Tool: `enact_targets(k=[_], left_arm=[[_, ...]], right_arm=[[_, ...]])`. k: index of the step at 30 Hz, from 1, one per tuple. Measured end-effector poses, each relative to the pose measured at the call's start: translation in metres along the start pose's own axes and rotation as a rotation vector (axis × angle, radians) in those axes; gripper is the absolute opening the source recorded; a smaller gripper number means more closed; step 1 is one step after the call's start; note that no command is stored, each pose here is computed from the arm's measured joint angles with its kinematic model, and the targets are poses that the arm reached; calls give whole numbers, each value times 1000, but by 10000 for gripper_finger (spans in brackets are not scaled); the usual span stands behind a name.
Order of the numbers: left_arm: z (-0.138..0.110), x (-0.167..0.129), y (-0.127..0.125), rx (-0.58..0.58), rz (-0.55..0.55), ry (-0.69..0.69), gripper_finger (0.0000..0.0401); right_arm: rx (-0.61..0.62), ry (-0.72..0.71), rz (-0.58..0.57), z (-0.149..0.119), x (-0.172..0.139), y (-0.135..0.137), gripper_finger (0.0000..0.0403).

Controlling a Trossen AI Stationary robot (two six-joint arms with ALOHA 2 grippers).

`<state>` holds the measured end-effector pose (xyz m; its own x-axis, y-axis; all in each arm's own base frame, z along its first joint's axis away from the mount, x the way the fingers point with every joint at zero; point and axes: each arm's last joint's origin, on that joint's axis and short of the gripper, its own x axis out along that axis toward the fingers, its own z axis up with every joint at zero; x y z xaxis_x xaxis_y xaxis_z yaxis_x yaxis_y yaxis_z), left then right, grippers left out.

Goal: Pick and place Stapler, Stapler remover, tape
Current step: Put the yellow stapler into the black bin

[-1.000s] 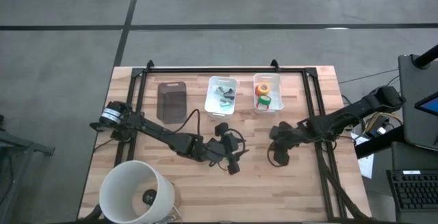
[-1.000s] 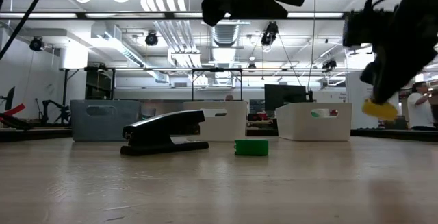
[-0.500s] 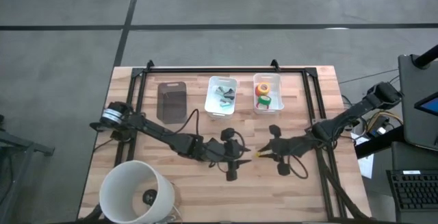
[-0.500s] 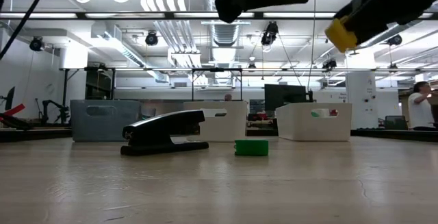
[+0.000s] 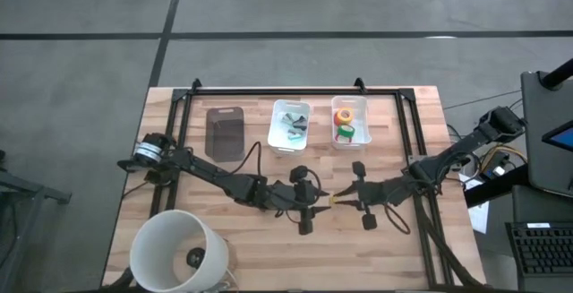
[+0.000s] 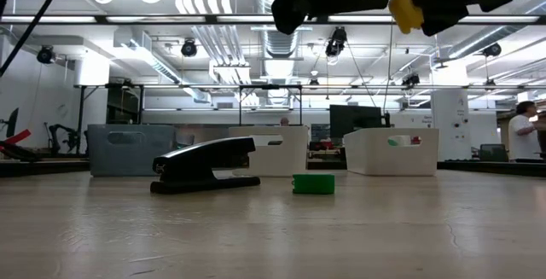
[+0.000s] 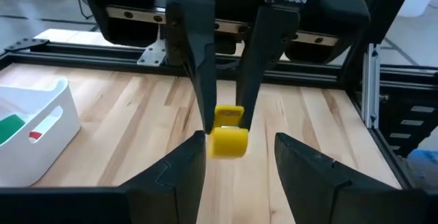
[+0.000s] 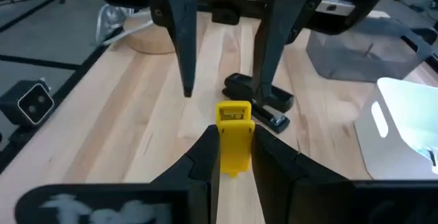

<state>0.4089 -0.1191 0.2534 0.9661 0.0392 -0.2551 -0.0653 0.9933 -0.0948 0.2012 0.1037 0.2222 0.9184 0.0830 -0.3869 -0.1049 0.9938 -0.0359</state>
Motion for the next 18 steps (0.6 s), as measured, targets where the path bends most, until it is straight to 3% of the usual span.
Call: enact_targets(k=[18], left_arm=[[-1,3,3,-31,67,-23,177]], right_arm=[[-6,-58,8,6,0,1,61]])
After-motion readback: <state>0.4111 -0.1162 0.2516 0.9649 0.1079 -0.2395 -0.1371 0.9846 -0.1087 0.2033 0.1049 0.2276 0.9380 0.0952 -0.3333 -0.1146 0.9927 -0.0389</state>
